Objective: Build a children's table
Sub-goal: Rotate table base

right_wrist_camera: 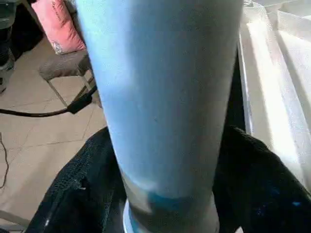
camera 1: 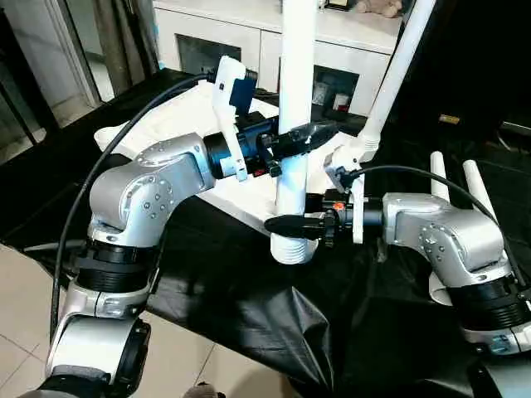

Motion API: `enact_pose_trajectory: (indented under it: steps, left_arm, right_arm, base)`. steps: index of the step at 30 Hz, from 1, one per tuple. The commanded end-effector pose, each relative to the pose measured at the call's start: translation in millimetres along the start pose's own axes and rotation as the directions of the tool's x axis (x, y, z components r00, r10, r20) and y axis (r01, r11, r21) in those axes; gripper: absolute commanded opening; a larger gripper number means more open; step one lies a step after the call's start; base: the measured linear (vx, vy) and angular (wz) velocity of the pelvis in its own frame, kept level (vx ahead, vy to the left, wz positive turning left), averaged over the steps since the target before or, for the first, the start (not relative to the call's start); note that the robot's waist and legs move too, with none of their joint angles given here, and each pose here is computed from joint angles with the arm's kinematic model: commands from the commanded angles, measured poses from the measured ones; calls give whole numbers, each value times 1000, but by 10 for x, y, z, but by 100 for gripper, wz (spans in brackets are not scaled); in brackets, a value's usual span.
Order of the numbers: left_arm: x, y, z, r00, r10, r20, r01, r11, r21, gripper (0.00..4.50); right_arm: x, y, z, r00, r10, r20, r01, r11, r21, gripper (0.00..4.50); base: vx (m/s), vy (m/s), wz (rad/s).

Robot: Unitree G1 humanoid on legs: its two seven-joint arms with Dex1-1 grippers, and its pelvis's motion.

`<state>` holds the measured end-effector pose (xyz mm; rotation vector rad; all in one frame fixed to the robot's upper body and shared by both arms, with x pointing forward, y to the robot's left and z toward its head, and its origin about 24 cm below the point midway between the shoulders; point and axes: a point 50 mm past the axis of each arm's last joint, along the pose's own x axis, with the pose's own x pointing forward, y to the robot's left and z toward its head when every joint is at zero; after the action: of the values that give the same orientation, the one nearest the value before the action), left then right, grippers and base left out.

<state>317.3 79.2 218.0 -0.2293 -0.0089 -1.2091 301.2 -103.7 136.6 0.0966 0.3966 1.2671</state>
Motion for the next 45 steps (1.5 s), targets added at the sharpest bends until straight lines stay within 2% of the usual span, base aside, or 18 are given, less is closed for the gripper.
enact_pose_trajectory:
  steps: [1,6,8,17,25,26,28,30,32,34,35,38,41,42,43,44,45]
  left_arm:
    - [50,-61,78,999,-35,3,35,999,32,182]
    - [46,-71,72,999,-46,2,45,999,27,182]
    - [44,-74,73,999,-47,2,47,999,27,182]
    - [49,-104,84,998,-67,16,67,998,9,182]
    - [41,-101,94,998,-59,30,59,998,-10,182]
    - [33,-75,93,999,-29,35,29,1000,-10,238]
    - [20,-67,99,999,-25,46,25,1000,-10,252]
    - [-16,-44,142,994,3,107,-2,1000,-10,258]
    - [-67,7,220,972,60,227,-60,998,-5,280]
    - [-104,47,280,943,109,314,-115,993,2,291]
    - [-144,74,327,911,141,388,-146,989,-18,291]
    - [-198,97,367,876,162,455,-163,986,-37,291]
    - [-241,117,344,876,160,456,-160,986,-39,291]
    - [-287,213,206,915,207,346,-230,973,28,291]
    - [-304,255,130,932,229,280,-261,962,82,291]
    - [-304,255,130,932,229,280,-261,962,82,291]
    - [-320,305,7,954,249,167,-279,943,184,291]
  right_arm:
    - [-9,32,37,1000,11,11,-11,1000,-10,315]
    - [11,44,28,1000,18,12,-18,1000,0,315]
    - [12,43,28,1000,18,13,-18,1000,2,282]
    - [19,42,29,999,22,24,-23,1000,20,206]
    - [21,33,18,999,12,35,-13,999,34,198]
    - [21,25,16,999,0,42,-2,999,36,197]
    - [19,17,14,999,-16,51,14,999,38,196]
    - [19,6,12,996,-45,74,42,998,38,196]
    - [16,-11,13,989,-91,116,86,995,45,195]
    - [14,-31,23,978,-133,158,126,990,57,195]
    - [12,-56,40,962,-178,207,166,983,75,195]
    - [8,-94,72,932,-241,269,221,970,102,194]
    - [1,-126,89,907,-288,308,264,957,119,193]
    - [-42,-240,72,858,-410,311,389,912,130,193]
    - [-64,-289,61,833,-461,305,445,887,126,193]
    - [-64,-289,61,833,-461,305,445,887,126,193]
    - [-94,-338,42,811,-509,290,501,859,105,193]
  base:
    - [0,0,0]
    - [0,0,0]
    - [0,0,0]
    - [0,0,0]
    - [0,0,0]
    - [0,0,0]
    - [0,0,0]
    - [0,0,0]
    - [0,0,0]
    - [0,0,0]
    - [0,0,0]
    - [0,0,0]
    - [0,0,0]
    - [0,0,0]
    - [0,0,0]
    - [0,0,0]
    - [0,0,0]
